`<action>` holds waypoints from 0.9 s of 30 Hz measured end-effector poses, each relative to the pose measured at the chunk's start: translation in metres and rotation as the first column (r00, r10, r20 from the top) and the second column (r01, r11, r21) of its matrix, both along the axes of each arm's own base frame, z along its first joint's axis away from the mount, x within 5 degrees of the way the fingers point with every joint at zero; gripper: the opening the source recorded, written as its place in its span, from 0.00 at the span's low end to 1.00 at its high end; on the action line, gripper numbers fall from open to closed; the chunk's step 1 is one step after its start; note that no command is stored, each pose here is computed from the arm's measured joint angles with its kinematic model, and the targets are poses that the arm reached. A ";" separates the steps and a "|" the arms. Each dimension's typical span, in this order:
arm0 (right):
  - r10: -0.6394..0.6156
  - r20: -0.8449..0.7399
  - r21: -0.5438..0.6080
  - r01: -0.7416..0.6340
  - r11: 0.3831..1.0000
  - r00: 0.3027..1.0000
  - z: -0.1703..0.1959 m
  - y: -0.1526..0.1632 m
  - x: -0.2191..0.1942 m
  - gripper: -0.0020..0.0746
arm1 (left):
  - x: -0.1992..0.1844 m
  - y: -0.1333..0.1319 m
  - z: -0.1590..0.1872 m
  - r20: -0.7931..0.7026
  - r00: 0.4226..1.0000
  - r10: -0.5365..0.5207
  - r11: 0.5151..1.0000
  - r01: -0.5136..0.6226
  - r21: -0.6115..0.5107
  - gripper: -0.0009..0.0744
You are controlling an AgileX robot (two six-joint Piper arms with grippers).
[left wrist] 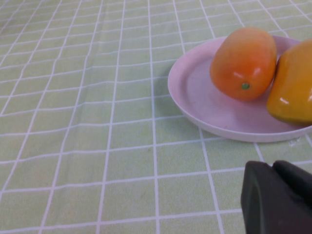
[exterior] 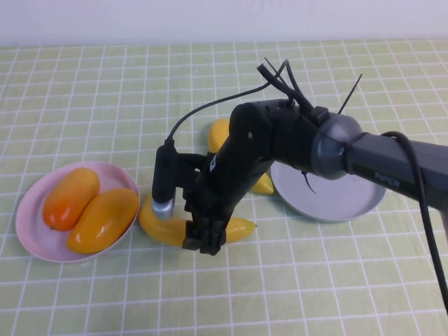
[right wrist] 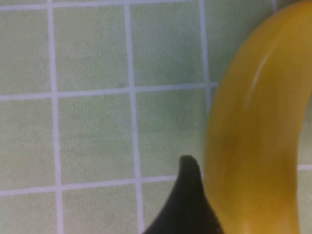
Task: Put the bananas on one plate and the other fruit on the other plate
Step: Put another type of fruit in the right plate
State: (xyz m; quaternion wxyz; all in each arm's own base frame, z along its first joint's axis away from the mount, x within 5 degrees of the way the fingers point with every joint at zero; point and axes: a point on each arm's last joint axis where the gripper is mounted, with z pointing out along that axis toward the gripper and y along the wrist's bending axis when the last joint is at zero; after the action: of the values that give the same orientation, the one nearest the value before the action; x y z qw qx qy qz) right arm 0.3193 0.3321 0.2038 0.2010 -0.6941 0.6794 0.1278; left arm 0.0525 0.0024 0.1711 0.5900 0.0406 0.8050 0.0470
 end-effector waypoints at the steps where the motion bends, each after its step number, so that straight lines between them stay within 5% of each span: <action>1: 0.003 0.003 -0.008 -0.002 1.000 1.000 -0.002 0.000 0.001 0.66 | 0.000 0.000 0.000 0.000 1.000 0.000 1.000 0.000 0.000 0.01; 10: 0.010 -0.005 -0.056 -0.010 0.998 1.000 -0.025 0.001 0.005 0.65 | 0.000 0.000 0.000 0.000 1.000 0.000 1.000 0.000 0.000 0.01; 16: 0.002 0.007 -0.050 -0.002 0.999 1.000 -0.026 0.002 0.007 0.45 | 0.000 0.000 0.000 0.000 1.000 0.000 1.000 0.000 0.000 0.01; 19: -0.052 -0.003 -0.054 0.052 0.997 0.999 -0.026 0.001 0.008 0.44 | 0.000 0.000 0.000 0.000 1.000 0.000 1.000 0.000 0.000 0.01; 27: -0.178 -0.038 -0.164 0.170 0.972 0.983 0.014 -0.011 0.008 0.44 | 0.000 0.000 0.000 0.000 1.000 0.000 1.000 0.000 0.000 0.01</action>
State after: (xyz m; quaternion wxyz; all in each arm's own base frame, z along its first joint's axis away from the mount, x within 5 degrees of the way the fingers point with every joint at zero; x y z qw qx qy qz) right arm 0.3270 0.3215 0.2182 0.1370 -0.6422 0.7507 0.0728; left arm 0.0525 0.0024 0.1711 0.5900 0.0406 0.8050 0.0470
